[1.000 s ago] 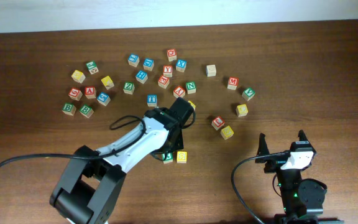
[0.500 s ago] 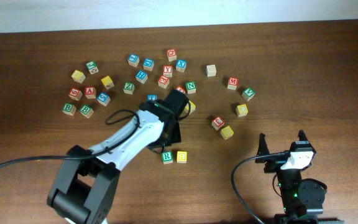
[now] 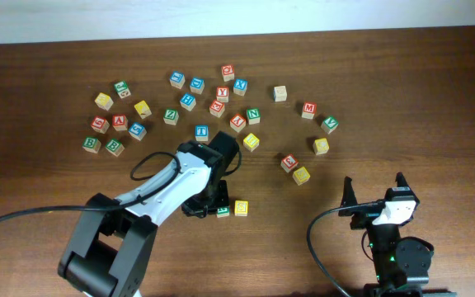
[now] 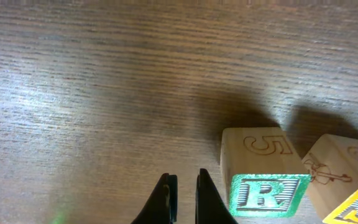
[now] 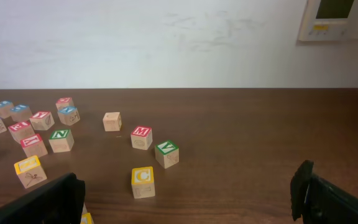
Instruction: Spell out ICRA
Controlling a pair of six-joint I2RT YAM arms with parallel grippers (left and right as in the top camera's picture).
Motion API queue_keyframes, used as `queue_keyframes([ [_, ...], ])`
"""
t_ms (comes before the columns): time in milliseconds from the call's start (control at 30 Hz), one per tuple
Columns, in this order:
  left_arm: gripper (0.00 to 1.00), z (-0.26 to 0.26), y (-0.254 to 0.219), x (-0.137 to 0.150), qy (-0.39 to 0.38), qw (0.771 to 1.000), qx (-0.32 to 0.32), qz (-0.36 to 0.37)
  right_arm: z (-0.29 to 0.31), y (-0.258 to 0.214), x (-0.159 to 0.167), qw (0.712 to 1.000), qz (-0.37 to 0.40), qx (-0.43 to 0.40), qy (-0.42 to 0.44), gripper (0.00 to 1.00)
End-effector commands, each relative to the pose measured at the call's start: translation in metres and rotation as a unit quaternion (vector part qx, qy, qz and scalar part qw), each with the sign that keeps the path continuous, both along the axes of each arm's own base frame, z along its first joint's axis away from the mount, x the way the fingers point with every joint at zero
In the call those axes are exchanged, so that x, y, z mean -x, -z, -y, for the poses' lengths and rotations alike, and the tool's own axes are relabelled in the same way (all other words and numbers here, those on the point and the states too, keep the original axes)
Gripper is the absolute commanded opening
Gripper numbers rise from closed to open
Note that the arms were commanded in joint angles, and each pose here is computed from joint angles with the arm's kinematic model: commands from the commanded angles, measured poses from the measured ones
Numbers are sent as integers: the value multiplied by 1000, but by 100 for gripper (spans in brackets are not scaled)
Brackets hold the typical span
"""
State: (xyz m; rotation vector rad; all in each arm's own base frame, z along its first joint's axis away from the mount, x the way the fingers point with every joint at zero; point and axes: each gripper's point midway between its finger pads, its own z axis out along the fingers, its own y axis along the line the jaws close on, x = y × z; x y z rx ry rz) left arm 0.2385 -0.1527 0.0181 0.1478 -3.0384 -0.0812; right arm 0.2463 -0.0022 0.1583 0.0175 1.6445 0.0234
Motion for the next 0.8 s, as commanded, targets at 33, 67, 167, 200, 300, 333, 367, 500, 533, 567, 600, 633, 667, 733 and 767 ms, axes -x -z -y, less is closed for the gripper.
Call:
queue_keyframes([
  [33,6,5,-2,-2,2,1000,18,10,2,3,0,1000,-3,-2,5,98],
  [67,6,6,-2,-4,2,1000,20,14,2,3,0,1000,-3,-2,5,98],
  [167,6,8,-1,-7,2,999,24,21,2,3,0,1000,-3,-2,5,98],
  [200,6,9,-1,-8,2,999,25,23,2,3,0,1000,-3,-2,5,98],
  [300,6,10,-1,-10,12,999,28,27,2,3,0,1000,-3,-2,5,98],
  [333,6,10,-1,-10,11,999,29,27,2,3,0,1000,-3,-2,5,98],
  [367,6,10,-1,-10,11,999,28,27,2,3,0,1000,-3,-2,5,98],
  [500,6,6,-1,-13,12,999,16,35,2,3,0,1000,-3,-2,5,98],
  [533,6,6,-1,-13,12,999,16,35,2,3,0,1000,-3,-2,5,98],
  [567,6,6,-1,-13,12,999,16,35,2,3,0,1000,-3,-2,5,99],
  [600,5,6,-2,-14,12,999,16,36,2,3,0,1000,-3,-2,5,98],
  [633,4,7,-4,-16,13,999,18,39,2,3,0,1000,-3,-2,5,98],
  [667,3,10,-7,-20,24,998,23,45,2,3,0,1000,-3,-2,5,98],
  [733,2,16,-23,-29,41,997,34,62,2,3,0,1000,-3,-2,5,98],
  [767,2,18,-33,-33,41,996,39,72,2,3,0,1000,-3,-2,5,98],
])
